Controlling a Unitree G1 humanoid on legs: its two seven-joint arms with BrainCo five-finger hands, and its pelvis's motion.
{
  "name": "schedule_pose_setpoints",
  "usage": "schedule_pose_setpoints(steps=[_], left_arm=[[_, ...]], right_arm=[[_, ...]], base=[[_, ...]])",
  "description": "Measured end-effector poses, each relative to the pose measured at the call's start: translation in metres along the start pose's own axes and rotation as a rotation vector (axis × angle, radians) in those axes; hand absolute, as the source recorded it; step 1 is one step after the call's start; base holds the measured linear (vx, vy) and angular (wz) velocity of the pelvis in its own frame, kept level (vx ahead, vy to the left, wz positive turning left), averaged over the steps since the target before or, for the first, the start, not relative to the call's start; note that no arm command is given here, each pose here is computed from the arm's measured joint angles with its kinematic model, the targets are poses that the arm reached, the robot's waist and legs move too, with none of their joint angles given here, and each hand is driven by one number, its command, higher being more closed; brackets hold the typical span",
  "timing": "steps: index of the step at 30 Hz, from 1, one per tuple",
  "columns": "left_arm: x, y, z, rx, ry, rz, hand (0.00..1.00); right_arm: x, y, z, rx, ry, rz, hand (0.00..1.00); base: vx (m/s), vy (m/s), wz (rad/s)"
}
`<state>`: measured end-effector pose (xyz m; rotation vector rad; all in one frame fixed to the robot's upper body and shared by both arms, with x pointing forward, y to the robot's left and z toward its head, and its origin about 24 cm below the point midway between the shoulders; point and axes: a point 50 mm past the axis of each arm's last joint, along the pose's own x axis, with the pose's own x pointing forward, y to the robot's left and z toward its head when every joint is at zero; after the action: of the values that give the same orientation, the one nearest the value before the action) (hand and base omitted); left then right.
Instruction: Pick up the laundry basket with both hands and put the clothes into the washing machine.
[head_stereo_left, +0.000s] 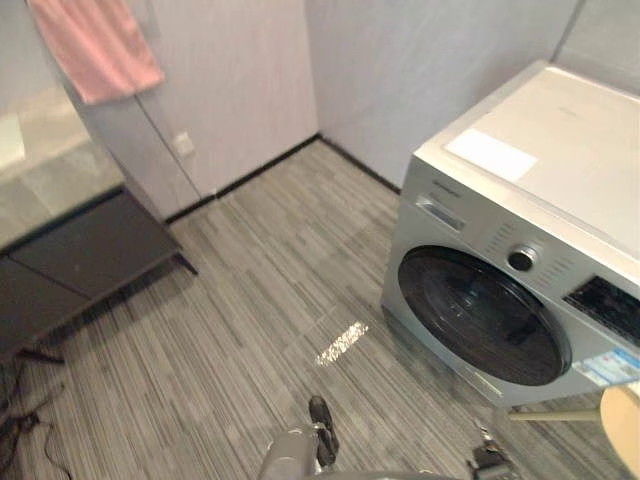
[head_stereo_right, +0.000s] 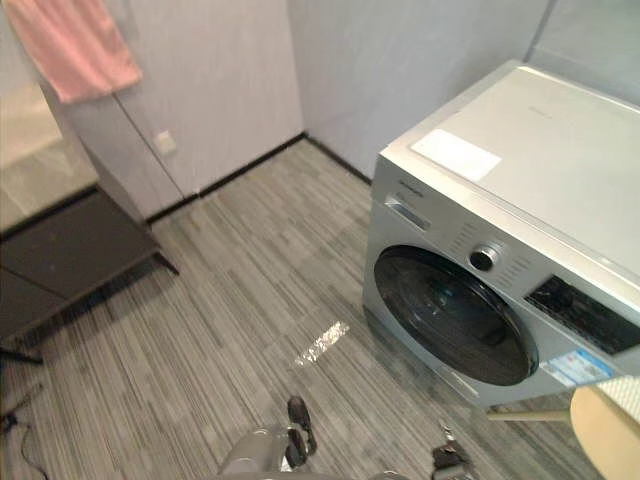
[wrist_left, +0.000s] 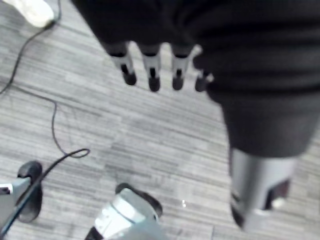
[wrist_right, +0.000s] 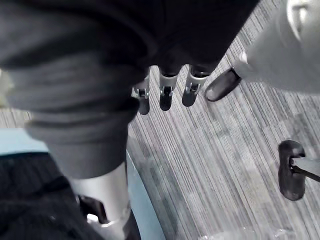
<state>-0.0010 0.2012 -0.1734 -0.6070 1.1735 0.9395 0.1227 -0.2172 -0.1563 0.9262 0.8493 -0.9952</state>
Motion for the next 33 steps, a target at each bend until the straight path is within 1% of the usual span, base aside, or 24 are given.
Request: schedule_pose_setpoints(steps=[1,3,5,7,8,9,11,14,15,17,20,23,24,25,26,29,30,33], left_arm=[[0.001,0.000,0.002,-0.013,-0.003,0.006,0.00],[0.001,-0.004,0.006,-0.006,-0.013,-0.005,0.00],[0.001,-0.003,0.005,-0.006,-0.011,-0.002,0.00],[0.001,-0.005,0.004,-0.006,-0.009,-0.010,0.00],[0.001,-0.011,0.007,0.010,-0.020,-0.029,0.00],[0.001,-0.023,0.017,0.032,-0.058,-0.059,0.00],[0.000,-0.041,0.037,0.075,-0.132,-0.116,0.00],[-0.005,-0.069,0.053,0.123,-0.209,-0.207,0.00],[-0.006,-0.073,0.054,0.134,-0.219,-0.221,0.00],[-0.009,-0.088,0.057,0.165,-0.237,-0.254,0.00],[-0.009,-0.088,0.056,0.138,-0.238,-0.247,0.00],[-0.005,-0.072,0.060,0.074,-0.243,-0.190,0.00],[-0.005,-0.071,0.049,0.067,-0.204,-0.186,0.00],[-0.005,-0.072,0.045,0.060,-0.191,-0.189,0.00],[-0.006,-0.076,0.040,0.063,-0.182,-0.199,0.00],[-0.004,-0.070,0.032,0.043,-0.145,-0.178,0.00],[-0.003,-0.067,0.031,0.032,-0.137,-0.167,0.00],[-0.002,-0.062,0.034,-0.006,-0.144,-0.148,0.00]], right_arm=[[-0.001,0.015,-0.003,-0.005,0.003,0.036,0.00],[-0.002,0.033,-0.003,-0.032,-0.017,0.097,0.00],[-0.004,0.040,-0.003,-0.058,-0.027,0.138,0.00],[-0.003,0.032,-0.003,-0.060,-0.028,0.121,0.00],[-0.002,0.018,-0.002,-0.064,-0.033,0.090,0.00],[-0.003,0.001,-0.007,-0.086,-0.017,0.054,0.00],[-0.005,-0.015,-0.019,-0.098,0.020,0.015,0.00],[-0.008,-0.040,-0.024,-0.097,0.034,-0.042,0.00],[-0.009,-0.045,-0.024,-0.094,0.036,-0.055,0.00],[-0.014,-0.068,-0.030,-0.040,0.046,-0.114,0.00],[-0.019,-0.079,-0.042,-0.016,0.077,-0.145,0.00],[-0.023,-0.082,-0.057,-0.027,0.120,-0.154,0.00],[-0.020,-0.081,-0.046,-0.062,0.098,-0.142,0.00],[-0.019,-0.081,-0.043,-0.064,0.103,-0.144,0.00],[-0.018,-0.087,-0.040,-0.097,0.130,-0.163,0.00],[-0.016,-0.085,-0.035,-0.163,0.189,-0.114,0.00],[-0.016,-0.083,-0.034,-0.207,0.182,-0.102,0.00],[-0.016,-0.079,-0.036,-0.203,0.135,-0.093,0.00]], base=[[0.21,0.011,-0.02],[0.20,0.031,-0.23],[0.21,0.072,-0.20],[0.20,0.132,0.24],[0.24,0.179,0.99],[0.26,0.165,1.22],[0.27,0.081,1.33],[0.32,-0.039,1.49],[0.26,-0.117,1.63],[0.24,-0.206,1.53],[0.24,-0.287,1.24],[0.29,-0.443,0.76],[0.23,-0.389,0.58],[0.24,-0.389,0.47],[0.17,-0.251,0.41],[0.11,-0.169,0.33],[0.06,-0.076,0.45],[0.01,-0.011,0.62]])
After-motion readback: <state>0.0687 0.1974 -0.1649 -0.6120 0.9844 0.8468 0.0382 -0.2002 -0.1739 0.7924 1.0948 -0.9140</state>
